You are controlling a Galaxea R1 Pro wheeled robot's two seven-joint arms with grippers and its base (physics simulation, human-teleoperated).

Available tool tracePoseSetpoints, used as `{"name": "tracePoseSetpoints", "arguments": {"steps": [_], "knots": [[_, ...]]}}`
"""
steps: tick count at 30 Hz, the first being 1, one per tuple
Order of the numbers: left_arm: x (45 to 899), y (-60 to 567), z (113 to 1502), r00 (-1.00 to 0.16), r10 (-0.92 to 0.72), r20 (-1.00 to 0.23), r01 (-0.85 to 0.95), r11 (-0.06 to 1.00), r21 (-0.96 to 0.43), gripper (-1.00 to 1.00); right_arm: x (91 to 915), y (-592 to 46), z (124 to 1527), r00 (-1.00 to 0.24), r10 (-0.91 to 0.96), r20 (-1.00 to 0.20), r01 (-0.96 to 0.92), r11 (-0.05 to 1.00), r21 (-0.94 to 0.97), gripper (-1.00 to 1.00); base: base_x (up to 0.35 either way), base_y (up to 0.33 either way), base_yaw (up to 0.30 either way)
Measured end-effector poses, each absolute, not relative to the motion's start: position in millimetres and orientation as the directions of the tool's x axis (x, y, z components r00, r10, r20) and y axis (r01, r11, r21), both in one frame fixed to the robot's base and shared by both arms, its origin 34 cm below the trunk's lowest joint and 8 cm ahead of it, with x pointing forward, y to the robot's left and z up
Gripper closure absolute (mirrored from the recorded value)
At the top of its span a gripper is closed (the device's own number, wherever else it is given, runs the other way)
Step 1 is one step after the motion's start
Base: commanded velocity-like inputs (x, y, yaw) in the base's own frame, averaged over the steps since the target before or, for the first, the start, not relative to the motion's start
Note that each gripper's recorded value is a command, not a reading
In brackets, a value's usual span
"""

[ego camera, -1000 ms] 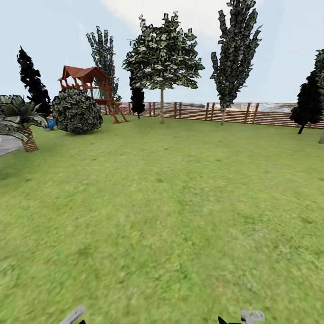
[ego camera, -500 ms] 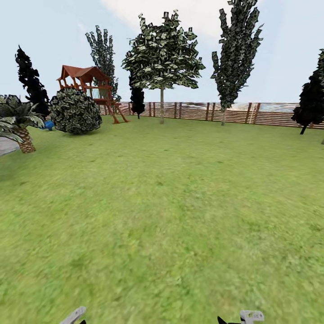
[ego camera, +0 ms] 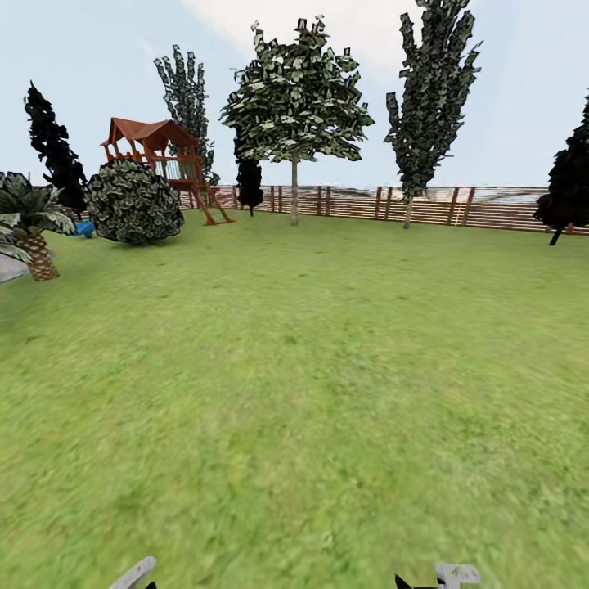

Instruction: In the garden, pick up the pesticide atomizer on the floor and spray pesticide onto both trees until each tree trunk is fully covered.

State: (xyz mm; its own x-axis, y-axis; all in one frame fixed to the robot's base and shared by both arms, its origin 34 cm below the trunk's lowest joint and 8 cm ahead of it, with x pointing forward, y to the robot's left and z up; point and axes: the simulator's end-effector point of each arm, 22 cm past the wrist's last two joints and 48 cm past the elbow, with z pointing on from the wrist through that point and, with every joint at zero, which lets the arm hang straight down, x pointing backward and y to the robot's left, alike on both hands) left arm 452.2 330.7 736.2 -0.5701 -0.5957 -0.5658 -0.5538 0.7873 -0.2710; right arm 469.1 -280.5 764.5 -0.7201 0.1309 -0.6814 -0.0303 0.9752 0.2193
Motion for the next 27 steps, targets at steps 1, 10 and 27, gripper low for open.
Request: {"name": "tracePoseSetpoints", "arguments": {"steps": [1,10,27], "knots": [[452.2,330.7,736.2,-0.57,-0.596,-0.566,-0.554,0.787,-0.271,1.0,469.1,-280.5,764.5,-0.72,0.131,-0.681,-0.03,0.975,0.219,-1.0,0.335,0.0,0.0],[452.2,330.7,736.2,-0.57,-0.595,-0.566,-0.553,0.788,-0.271,1.0,469.0,-280.4,764.4,-0.72,0.129,-0.681,-0.032,0.975,0.218,-1.0,0.335,0.0,0.0],[452.2,329.6,736.1,-0.571,-0.595,-0.566,-0.553,0.788,-0.271,1.0,469.0,-280.5,764.4,-0.721,0.128,-0.681,-0.032,0.976,0.218,-1.0,0.335,0.0,0.0]]}}
